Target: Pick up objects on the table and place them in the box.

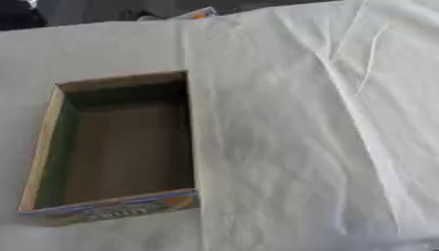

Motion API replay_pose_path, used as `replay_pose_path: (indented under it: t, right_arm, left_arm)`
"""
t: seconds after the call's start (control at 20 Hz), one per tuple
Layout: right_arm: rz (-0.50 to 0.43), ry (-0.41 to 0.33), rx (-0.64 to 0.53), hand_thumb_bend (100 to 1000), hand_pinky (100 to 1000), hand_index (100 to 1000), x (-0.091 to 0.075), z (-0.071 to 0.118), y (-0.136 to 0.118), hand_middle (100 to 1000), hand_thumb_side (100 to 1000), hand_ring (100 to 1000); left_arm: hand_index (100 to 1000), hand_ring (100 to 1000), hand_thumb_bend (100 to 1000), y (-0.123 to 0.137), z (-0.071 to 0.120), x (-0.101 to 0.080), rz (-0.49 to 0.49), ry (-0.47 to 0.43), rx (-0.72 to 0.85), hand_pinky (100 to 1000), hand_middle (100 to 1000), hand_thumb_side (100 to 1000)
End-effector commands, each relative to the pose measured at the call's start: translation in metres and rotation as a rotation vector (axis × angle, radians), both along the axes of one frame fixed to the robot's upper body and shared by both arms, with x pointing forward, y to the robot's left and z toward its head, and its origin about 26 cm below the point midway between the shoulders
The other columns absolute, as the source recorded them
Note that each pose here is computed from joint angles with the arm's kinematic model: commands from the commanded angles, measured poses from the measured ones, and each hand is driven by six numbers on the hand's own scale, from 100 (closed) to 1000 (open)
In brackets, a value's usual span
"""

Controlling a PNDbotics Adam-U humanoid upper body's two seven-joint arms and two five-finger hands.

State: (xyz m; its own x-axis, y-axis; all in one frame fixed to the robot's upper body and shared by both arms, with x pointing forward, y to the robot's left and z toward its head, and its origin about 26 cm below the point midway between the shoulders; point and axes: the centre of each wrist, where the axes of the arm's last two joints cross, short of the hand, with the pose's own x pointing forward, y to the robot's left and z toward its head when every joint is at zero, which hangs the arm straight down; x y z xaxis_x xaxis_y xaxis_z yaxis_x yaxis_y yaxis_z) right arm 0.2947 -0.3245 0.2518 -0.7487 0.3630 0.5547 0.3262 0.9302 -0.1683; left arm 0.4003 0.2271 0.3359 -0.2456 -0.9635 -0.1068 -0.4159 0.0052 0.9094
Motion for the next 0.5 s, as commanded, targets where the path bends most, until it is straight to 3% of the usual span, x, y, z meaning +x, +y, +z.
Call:
replay_pose_path:
  t: [0.05, 0.5]
  right_arm:
    - [0.003, -0.024, -0.025, 100, 635, 897, -0.003, 0.011, -0.002, 798, 1000, 817]
    - [0.009, -0.018, -0.017, 100, 636, 896, -0.003, 0.009, -0.002, 799, 1000, 817]
  left_arm:
    - [463, 458, 100, -0.005, 0.012, -0.023, -0.049, -0.021, 0.02, 418, 431, 384]
    - [472, 468, 100, -0.031, -0.015, -0.049, -0.185, 0.113, 0.13, 410, 448, 368]
